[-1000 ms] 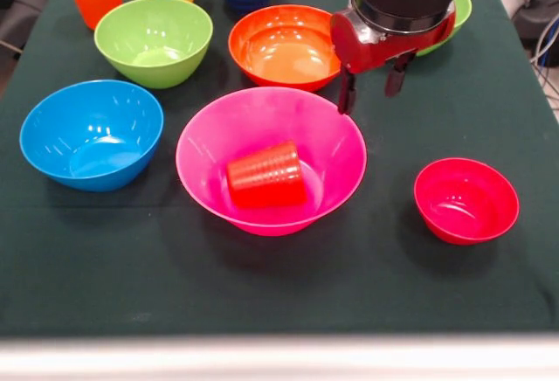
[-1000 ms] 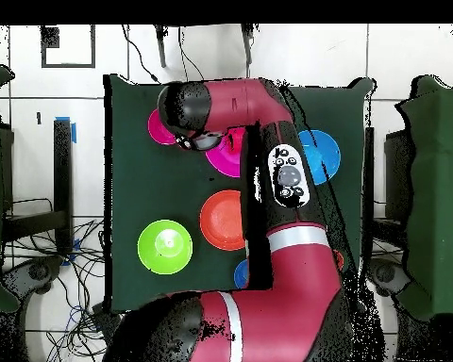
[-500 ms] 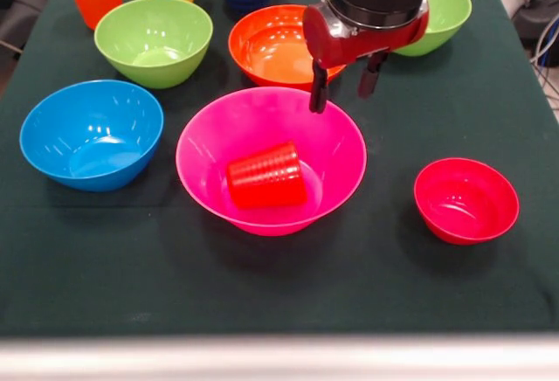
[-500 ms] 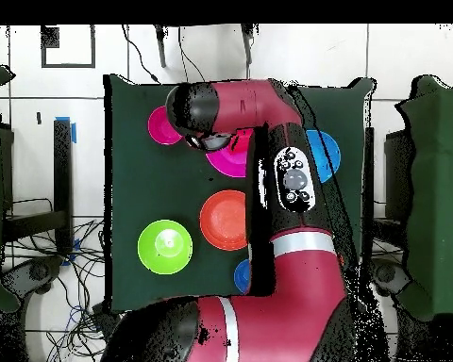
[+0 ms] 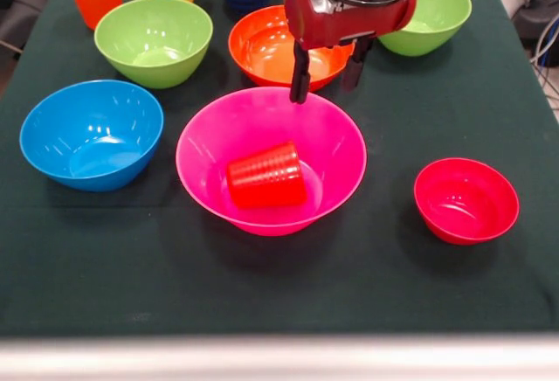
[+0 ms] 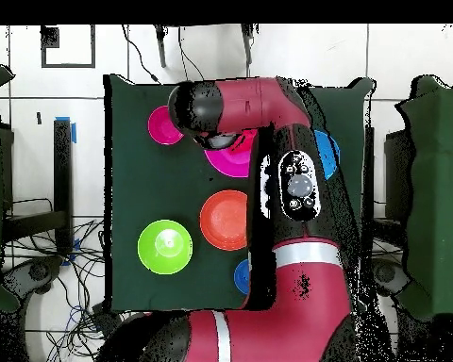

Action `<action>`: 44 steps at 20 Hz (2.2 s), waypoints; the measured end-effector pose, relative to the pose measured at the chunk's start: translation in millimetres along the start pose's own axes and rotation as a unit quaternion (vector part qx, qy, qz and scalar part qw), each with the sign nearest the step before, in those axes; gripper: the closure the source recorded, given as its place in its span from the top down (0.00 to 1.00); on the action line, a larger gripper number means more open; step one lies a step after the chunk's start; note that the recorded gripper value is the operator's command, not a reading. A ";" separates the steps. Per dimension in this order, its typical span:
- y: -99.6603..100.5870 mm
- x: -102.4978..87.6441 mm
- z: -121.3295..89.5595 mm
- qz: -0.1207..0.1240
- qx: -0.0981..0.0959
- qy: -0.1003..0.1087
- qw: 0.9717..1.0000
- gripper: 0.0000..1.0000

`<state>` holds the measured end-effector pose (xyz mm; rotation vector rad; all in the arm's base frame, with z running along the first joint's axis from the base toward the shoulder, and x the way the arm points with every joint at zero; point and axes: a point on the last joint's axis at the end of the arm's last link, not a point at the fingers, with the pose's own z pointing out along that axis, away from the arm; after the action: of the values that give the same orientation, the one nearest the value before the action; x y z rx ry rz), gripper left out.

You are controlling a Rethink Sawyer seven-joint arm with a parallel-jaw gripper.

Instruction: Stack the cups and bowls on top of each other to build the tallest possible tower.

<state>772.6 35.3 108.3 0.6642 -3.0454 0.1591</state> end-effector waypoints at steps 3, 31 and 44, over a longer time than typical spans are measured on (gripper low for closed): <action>-0.8 -5.4 -2.3 -0.002 0.014 -0.021 1.000 1.00; 8.4 5.8 52.8 -0.028 0.092 -0.040 0.995 1.00; 18.9 28.8 92.4 -0.036 0.113 0.003 0.993 1.00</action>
<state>738.7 30.8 15.8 0.7807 -3.0185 0.5103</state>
